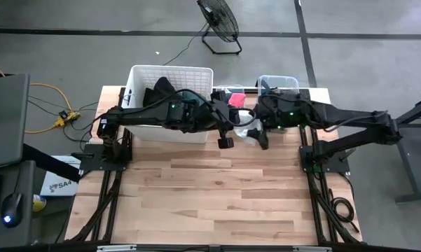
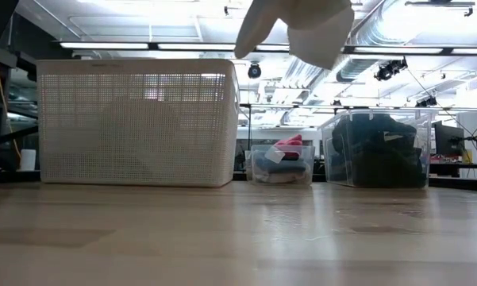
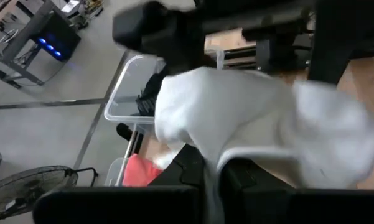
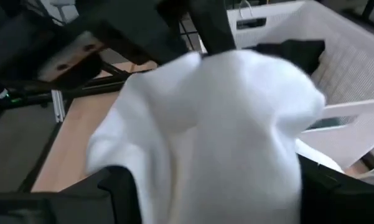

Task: Pick & Place Cloths
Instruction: Put the white boxer short into the right transparent bin

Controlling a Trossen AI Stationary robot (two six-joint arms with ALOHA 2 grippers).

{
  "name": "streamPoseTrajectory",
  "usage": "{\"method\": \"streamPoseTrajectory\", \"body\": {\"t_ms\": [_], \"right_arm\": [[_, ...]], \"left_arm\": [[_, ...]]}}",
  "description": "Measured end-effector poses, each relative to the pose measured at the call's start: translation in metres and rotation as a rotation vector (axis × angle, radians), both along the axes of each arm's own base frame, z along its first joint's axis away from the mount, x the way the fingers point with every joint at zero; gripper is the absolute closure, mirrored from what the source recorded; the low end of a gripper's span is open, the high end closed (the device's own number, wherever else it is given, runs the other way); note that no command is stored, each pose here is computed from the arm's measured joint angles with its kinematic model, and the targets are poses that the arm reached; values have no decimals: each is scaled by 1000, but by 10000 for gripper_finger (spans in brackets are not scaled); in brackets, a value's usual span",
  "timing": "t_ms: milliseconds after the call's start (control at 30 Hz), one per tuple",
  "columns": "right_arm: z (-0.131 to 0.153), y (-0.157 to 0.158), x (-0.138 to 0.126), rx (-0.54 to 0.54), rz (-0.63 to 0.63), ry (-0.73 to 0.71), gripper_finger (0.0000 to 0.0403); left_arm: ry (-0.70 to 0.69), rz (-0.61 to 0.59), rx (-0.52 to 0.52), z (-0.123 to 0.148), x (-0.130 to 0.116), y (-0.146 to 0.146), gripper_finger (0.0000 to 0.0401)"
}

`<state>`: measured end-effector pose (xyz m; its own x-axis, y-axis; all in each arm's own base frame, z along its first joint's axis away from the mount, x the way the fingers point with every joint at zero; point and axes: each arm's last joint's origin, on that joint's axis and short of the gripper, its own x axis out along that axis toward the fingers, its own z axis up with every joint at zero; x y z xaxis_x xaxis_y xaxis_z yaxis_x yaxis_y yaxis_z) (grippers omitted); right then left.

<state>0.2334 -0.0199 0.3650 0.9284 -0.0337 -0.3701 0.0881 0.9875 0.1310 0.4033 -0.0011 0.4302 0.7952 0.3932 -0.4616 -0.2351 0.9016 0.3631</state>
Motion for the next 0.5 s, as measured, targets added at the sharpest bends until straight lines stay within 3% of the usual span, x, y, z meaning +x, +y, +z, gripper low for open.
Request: {"method": "streamPoseTrajectory", "body": {"t_ms": [200,400,500], "right_arm": [[-8,-2,10,70,-57,29,135],[-8,-2,10,74,-58,29,137],[-8,-2,10,76,-56,30,160]], "left_arm": [[-5,-20,-12,0,0,-1,392],[-6,-20,-12,0,1,-1,392],[-6,-20,-12,0,1,-1,392]]}}
